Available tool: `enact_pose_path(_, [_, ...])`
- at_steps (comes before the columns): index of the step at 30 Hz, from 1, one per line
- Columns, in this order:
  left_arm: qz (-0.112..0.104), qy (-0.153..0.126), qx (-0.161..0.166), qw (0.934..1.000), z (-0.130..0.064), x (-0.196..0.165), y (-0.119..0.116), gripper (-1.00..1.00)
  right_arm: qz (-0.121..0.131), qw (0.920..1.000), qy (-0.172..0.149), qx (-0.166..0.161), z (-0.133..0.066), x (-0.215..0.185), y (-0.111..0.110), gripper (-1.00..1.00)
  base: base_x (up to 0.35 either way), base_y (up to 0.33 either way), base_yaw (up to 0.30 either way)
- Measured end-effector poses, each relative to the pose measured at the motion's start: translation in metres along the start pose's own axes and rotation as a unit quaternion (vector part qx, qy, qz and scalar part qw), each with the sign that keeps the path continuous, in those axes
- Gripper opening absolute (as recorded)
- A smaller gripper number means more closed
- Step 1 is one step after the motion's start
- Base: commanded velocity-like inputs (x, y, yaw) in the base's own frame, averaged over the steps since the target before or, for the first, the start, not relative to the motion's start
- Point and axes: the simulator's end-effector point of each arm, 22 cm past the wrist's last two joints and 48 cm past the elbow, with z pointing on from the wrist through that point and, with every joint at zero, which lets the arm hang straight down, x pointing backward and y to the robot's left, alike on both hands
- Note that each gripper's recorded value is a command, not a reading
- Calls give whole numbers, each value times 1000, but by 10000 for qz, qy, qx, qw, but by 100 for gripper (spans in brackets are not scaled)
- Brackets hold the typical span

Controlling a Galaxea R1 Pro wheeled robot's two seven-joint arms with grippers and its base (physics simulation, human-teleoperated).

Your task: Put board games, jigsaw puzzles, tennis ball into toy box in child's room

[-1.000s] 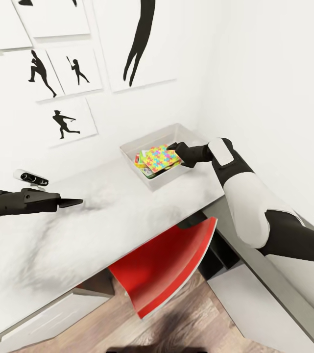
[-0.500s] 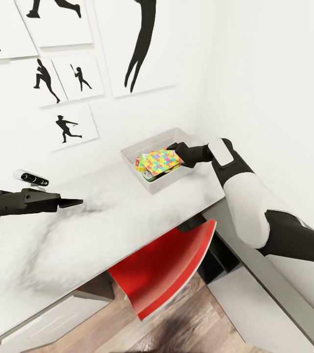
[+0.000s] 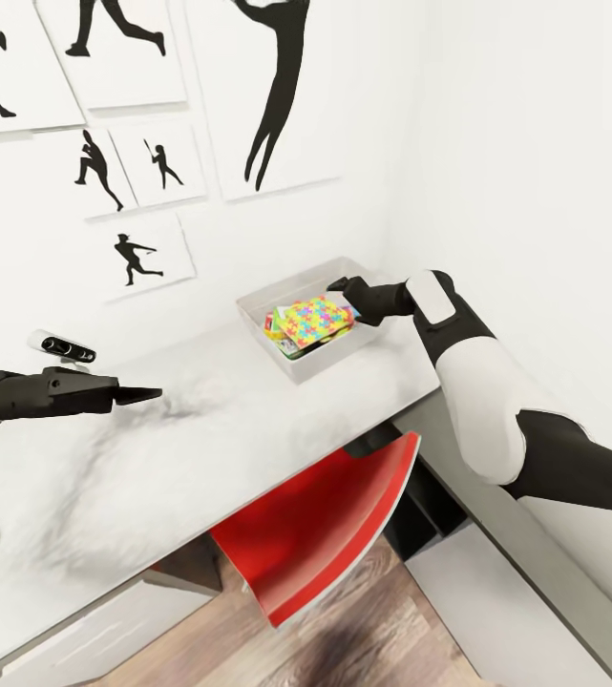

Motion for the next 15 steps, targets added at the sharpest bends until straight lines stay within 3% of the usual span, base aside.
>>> enact_pose_path(15, [120, 14, 2, 9999, 1, -2, -13, 100, -58, 9999, -92, -75, -13, -6, 15, 100, 0, 0, 0])
